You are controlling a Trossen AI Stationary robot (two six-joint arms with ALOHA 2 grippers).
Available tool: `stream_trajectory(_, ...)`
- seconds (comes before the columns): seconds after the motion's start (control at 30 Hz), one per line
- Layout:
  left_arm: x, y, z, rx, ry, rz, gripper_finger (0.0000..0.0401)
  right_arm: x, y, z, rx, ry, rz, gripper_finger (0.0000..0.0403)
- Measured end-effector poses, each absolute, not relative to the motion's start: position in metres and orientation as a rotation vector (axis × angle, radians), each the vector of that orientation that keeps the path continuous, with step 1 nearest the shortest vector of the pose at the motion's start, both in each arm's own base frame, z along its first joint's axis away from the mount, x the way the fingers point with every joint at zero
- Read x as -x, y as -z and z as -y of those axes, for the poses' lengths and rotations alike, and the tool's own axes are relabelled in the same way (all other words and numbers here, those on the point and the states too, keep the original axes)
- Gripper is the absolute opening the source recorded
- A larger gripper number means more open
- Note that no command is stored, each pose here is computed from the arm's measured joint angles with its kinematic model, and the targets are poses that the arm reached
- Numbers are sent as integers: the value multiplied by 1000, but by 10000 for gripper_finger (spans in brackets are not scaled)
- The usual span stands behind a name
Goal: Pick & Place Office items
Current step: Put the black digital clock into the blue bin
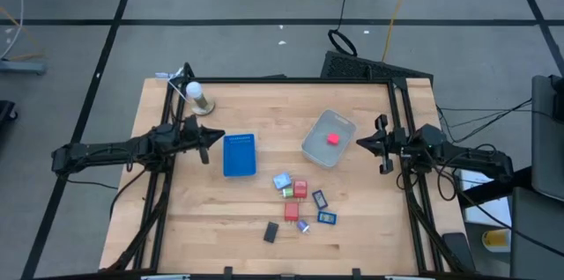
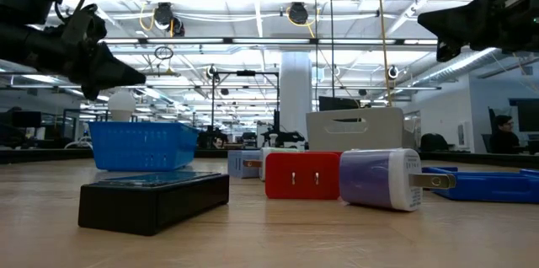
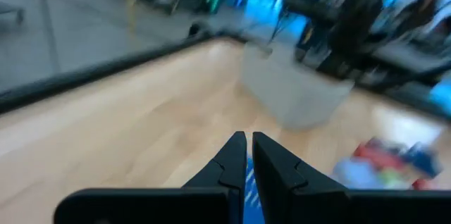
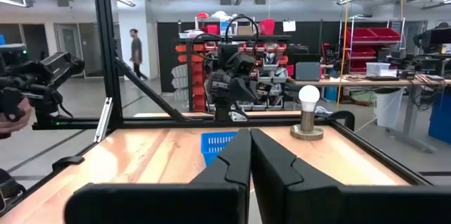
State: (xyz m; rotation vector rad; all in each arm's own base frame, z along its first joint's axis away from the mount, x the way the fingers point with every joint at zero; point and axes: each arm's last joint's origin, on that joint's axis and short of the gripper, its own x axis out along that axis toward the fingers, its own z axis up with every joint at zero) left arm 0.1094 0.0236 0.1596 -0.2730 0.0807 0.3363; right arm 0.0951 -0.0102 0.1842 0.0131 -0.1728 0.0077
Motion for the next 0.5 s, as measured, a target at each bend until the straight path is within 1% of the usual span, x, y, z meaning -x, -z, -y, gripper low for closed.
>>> stream_trajectory(0.1,-113,-168,-20,274,-246,-5,26,-95,-184,10,-13,-7,172,1)
stream_trajectory(0.2,-118,-179,-16,267,-191,-2,26,-95,-184,10,-13,-7,172,1)
stream_trajectory(0.33,-129,-202,-12,251,-218,-48,26,-95,-184,10,-13,-7,172,0)
stream_trajectory(0.5,-152,-235,-2,202,-164,-110,26,-95,-184,10,-20,-7,171,0)
